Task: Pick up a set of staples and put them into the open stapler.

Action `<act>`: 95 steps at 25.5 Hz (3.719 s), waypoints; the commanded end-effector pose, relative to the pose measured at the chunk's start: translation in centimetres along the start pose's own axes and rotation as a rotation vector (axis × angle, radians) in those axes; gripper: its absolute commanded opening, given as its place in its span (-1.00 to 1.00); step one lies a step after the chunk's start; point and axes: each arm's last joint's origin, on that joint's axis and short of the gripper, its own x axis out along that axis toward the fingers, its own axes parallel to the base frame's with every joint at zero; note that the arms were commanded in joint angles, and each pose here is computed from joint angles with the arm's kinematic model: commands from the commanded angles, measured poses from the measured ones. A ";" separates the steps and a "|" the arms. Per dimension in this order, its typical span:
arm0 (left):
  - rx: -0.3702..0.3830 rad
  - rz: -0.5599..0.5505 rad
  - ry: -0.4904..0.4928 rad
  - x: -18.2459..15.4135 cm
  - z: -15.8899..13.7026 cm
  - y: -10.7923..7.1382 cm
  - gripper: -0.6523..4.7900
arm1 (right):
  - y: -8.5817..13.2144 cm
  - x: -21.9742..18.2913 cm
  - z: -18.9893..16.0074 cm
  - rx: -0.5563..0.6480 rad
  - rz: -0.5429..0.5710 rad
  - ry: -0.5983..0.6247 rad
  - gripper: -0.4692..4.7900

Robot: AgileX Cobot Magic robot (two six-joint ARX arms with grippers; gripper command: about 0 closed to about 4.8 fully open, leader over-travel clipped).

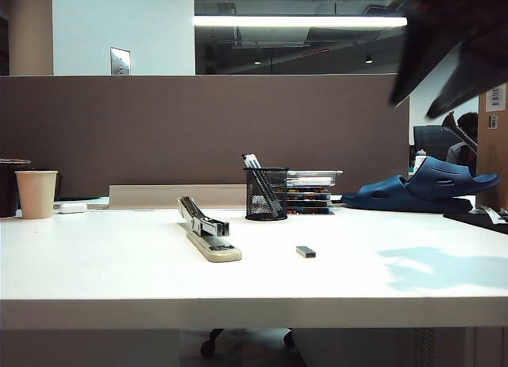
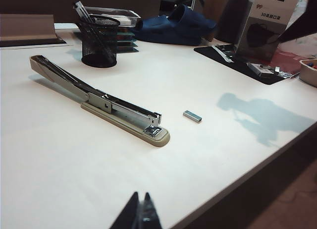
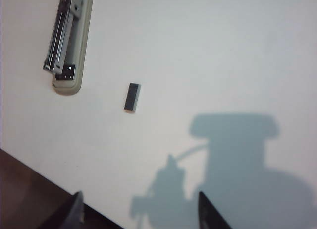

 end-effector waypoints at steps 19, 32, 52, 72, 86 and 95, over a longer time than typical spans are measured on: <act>-0.002 0.001 0.007 0.0 0.0 0.0 -0.78 | 3.8 12.5 2.1 -0.089 -0.047 0.184 0.67; -0.006 0.001 0.012 0.0 -0.1 0.0 -0.78 | 4.2 16.8 1.8 -0.085 -0.057 0.218 0.67; -0.006 0.001 0.011 0.0 -0.1 0.0 -0.78 | 5.6 18.8 1.4 -0.013 -0.154 0.251 0.29; -0.006 0.001 0.011 0.0 -0.1 0.0 -0.78 | 5.9 19.4 0.3 0.036 -0.152 0.331 -0.47; -0.006 0.001 0.011 0.0 -0.1 0.0 -0.78 | 6.5 19.1 2.3 0.027 -0.101 0.233 -0.67; -0.006 0.001 0.011 0.0 -0.1 0.0 -0.78 | 7.9 17.9 5.8 0.021 0.026 0.118 -0.67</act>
